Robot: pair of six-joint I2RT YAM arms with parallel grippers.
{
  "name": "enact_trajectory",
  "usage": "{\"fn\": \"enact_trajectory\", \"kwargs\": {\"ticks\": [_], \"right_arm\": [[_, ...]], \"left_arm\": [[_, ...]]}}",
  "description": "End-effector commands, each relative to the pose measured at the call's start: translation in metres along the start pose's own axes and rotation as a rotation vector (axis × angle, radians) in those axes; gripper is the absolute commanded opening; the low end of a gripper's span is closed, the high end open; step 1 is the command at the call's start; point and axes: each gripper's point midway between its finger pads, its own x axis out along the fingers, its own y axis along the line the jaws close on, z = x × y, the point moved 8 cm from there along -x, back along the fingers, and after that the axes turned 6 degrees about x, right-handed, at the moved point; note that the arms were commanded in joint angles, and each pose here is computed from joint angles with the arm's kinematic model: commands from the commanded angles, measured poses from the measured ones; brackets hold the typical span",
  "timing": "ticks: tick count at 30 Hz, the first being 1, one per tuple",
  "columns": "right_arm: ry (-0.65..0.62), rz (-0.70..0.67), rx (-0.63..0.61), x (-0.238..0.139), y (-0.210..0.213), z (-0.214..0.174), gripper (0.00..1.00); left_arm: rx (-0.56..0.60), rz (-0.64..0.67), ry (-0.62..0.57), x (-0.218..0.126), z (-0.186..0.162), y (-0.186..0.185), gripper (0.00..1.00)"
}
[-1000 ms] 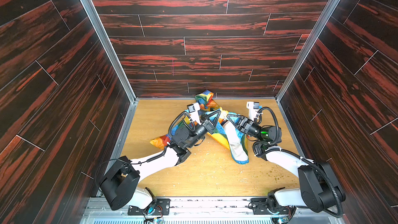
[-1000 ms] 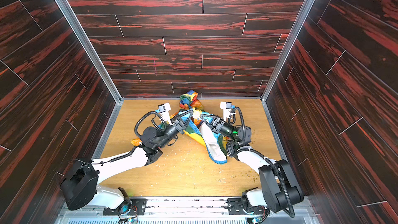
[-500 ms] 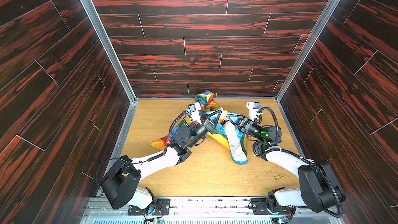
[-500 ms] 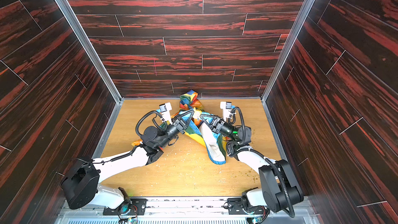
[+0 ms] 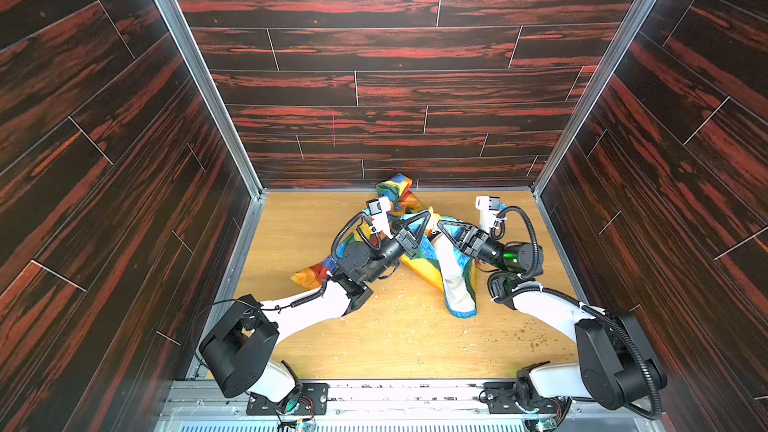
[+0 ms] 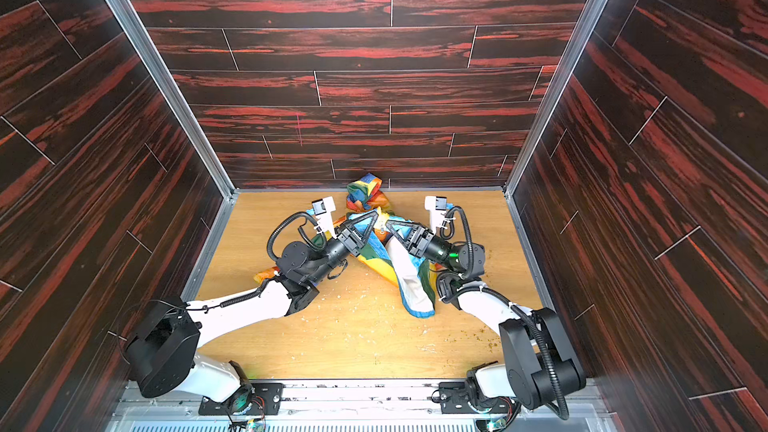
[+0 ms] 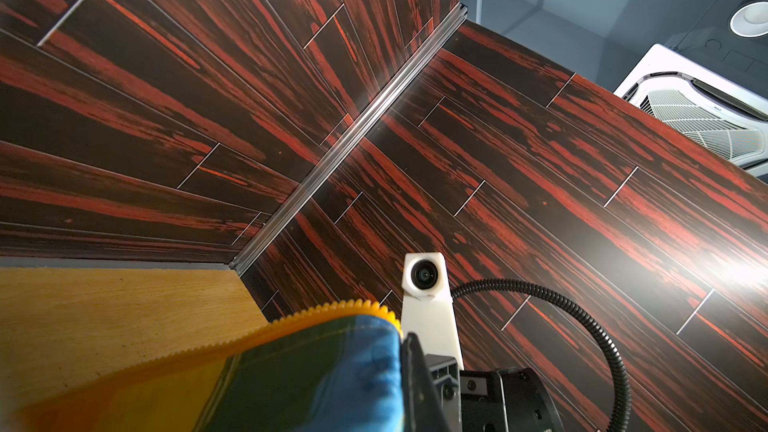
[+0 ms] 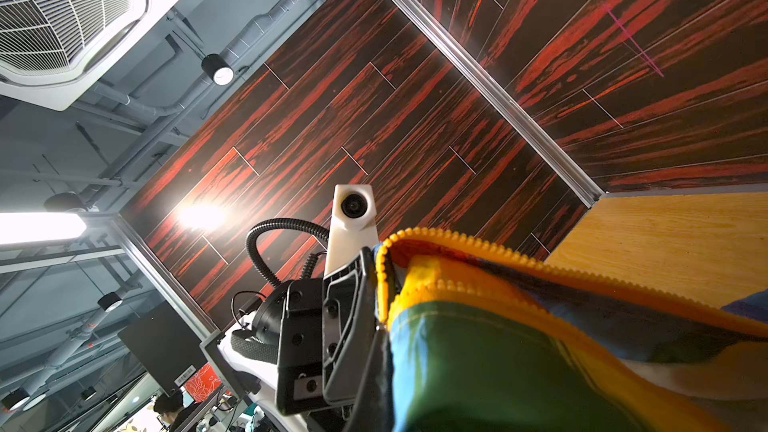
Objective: Zip up the jacket
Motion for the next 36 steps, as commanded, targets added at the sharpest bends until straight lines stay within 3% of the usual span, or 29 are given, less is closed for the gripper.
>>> {"fn": "enact_trajectory", "kwargs": {"ticks": [1,36], "right_arm": [[-0.009,0.069,-0.07,0.006,0.019,0.007,0.0],[-0.012,0.082,-0.092,0.005,0.03,0.008,0.0]], "left_arm": [[0.002,-0.076,-0.053,0.004,0.014,-0.016,0.0],[-0.021,-0.055,-0.04,-0.003,0.006,-0.009,0.0]]}}
